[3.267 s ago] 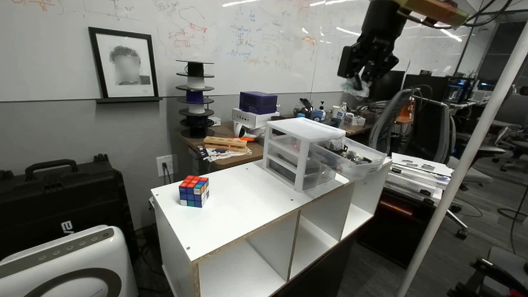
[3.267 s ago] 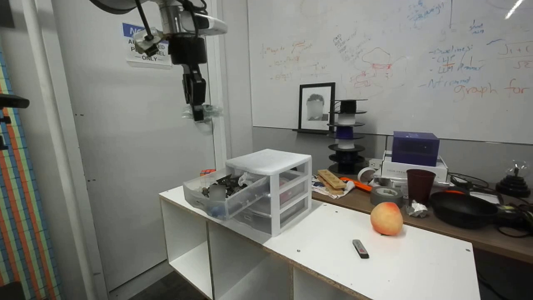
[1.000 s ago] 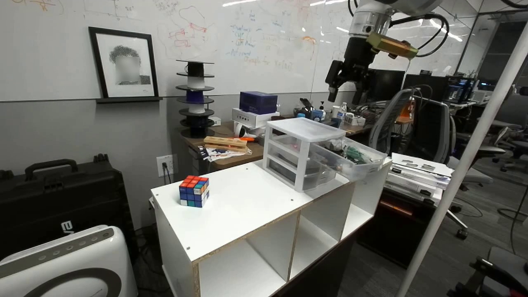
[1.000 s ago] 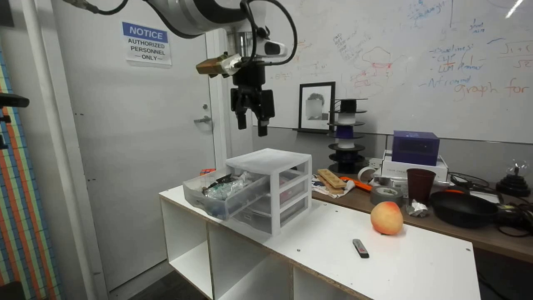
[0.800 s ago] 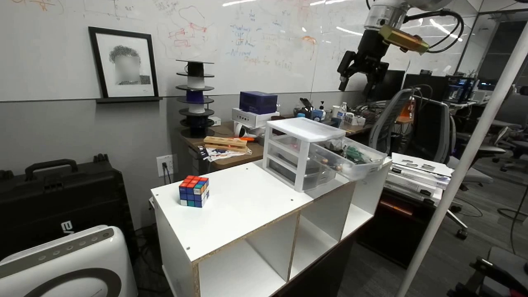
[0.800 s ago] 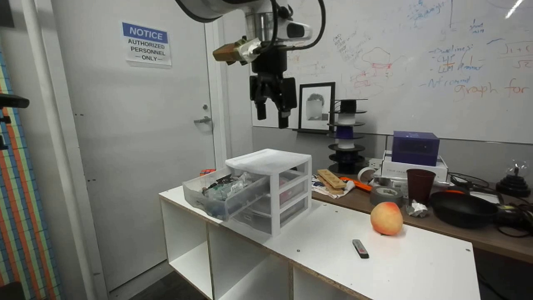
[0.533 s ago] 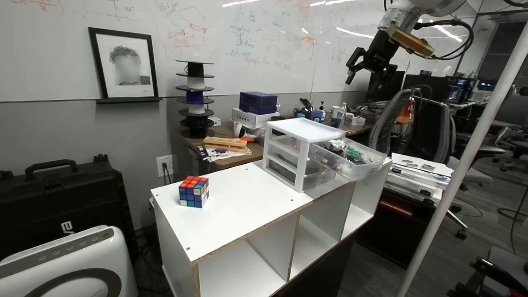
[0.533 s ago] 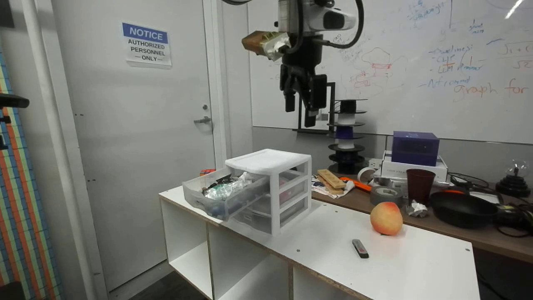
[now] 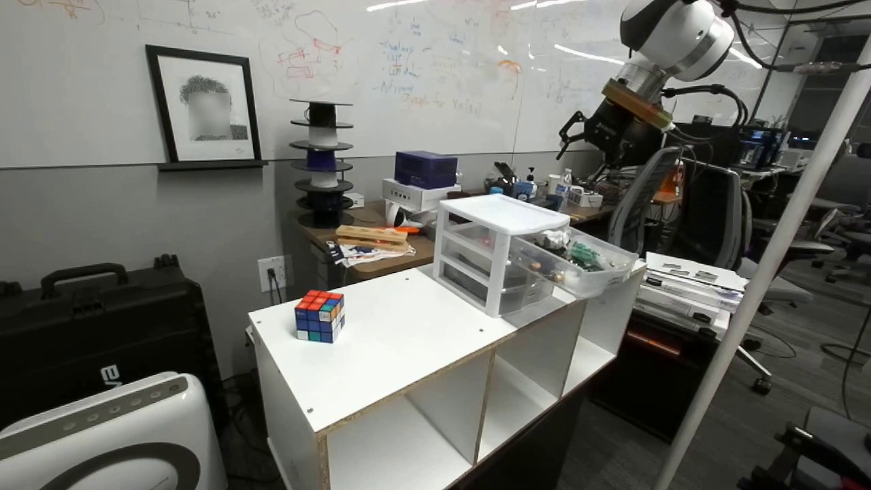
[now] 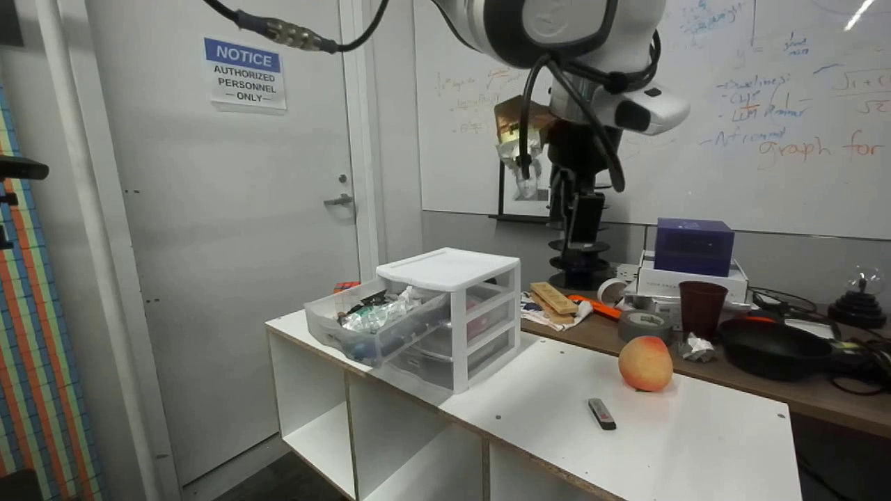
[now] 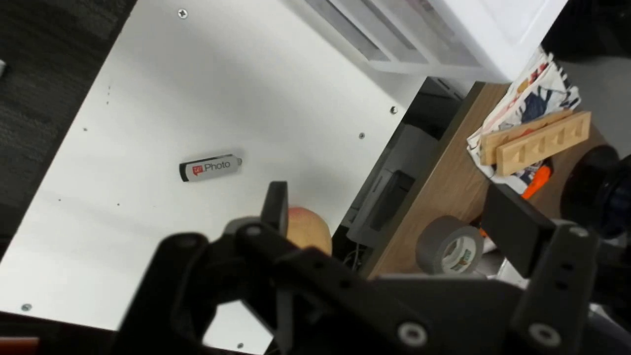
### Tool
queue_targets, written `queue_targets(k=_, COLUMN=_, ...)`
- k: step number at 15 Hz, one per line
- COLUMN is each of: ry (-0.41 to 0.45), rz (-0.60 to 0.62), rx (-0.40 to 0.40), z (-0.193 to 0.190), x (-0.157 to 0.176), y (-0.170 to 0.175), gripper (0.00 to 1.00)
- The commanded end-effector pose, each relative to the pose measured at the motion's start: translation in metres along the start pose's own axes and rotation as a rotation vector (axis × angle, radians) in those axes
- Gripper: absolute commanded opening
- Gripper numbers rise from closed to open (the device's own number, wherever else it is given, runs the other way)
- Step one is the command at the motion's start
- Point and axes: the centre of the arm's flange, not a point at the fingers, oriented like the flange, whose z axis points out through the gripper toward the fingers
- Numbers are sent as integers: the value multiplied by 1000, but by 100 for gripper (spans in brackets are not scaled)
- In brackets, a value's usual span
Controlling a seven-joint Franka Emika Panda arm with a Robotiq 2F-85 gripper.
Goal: Pick up the plastic and the white object and put them inside the drawer.
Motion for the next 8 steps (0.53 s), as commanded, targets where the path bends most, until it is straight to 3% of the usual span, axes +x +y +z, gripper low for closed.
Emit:
queue_targets(k=1, ry=-6, rz=203, rx=10, z=19, x=29, y=-6, gripper=100)
queue_targets(k=8, ry=-40, rz=588, rx=-44, z=51, x=11, y=13, gripper=100)
